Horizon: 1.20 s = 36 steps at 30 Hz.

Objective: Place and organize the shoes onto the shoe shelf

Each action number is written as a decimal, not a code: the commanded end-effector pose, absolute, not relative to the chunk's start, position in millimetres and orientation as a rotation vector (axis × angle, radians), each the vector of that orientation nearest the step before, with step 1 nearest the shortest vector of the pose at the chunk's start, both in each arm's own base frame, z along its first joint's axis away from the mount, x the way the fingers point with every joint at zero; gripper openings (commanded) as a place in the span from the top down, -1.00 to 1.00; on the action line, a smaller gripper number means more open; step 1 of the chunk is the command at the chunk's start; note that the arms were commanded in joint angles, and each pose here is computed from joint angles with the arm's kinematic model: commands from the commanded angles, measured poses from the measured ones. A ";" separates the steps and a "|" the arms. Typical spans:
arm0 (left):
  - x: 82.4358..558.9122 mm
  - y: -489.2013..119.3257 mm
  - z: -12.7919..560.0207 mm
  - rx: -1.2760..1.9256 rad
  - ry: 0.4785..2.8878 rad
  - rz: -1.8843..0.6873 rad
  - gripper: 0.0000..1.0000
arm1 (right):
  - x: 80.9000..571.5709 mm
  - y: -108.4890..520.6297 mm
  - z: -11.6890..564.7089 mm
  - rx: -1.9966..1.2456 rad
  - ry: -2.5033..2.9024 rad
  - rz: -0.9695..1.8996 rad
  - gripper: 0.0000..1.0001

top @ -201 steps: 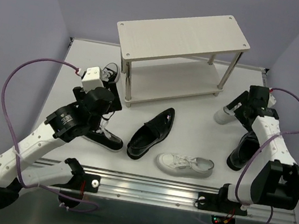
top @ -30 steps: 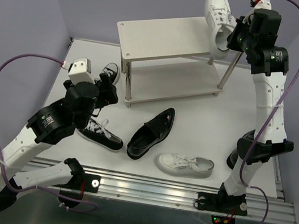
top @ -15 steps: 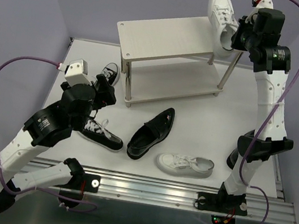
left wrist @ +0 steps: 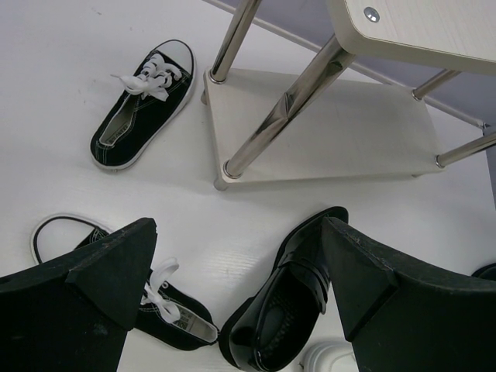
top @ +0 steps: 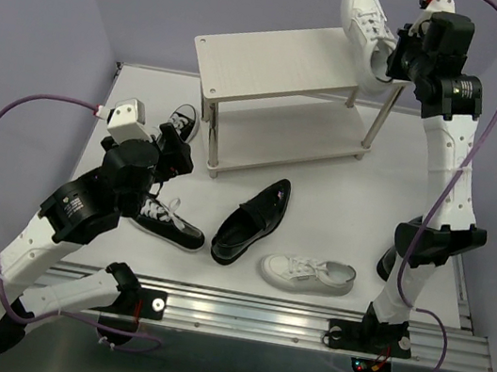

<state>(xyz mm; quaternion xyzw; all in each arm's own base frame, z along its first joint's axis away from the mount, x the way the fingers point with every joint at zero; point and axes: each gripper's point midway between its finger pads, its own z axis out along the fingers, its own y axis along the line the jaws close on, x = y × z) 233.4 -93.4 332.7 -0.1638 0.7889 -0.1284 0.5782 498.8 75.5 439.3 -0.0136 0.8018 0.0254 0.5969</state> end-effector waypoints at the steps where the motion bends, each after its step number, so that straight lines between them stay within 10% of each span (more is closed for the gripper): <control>1: 234.7 -87.8 334.9 -0.423 1.815 -0.297 -0.98 | 503.0 73.8 499.8 -0.021 1.651 0.086 0.86; 3: 235.2 -88.2 335.5 -0.424 1.814 -0.299 -0.98 | 505.3 75.4 494.6 -0.025 1.663 0.090 0.26; 8: 235.2 -88.8 336.8 -0.431 1.813 -0.306 -0.98 | 505.7 79.6 499.6 -0.021 1.644 0.123 -0.24; 27: 241.2 -96.7 337.8 -0.406 1.819 -0.308 -0.98 | 399.0 88.4 560.3 -0.006 1.555 0.340 -0.99; 36: 245.5 -94.1 357.8 -0.358 1.795 -0.261 -0.98 | 328.6 97.8 432.9 -0.005 1.902 0.444 -1.00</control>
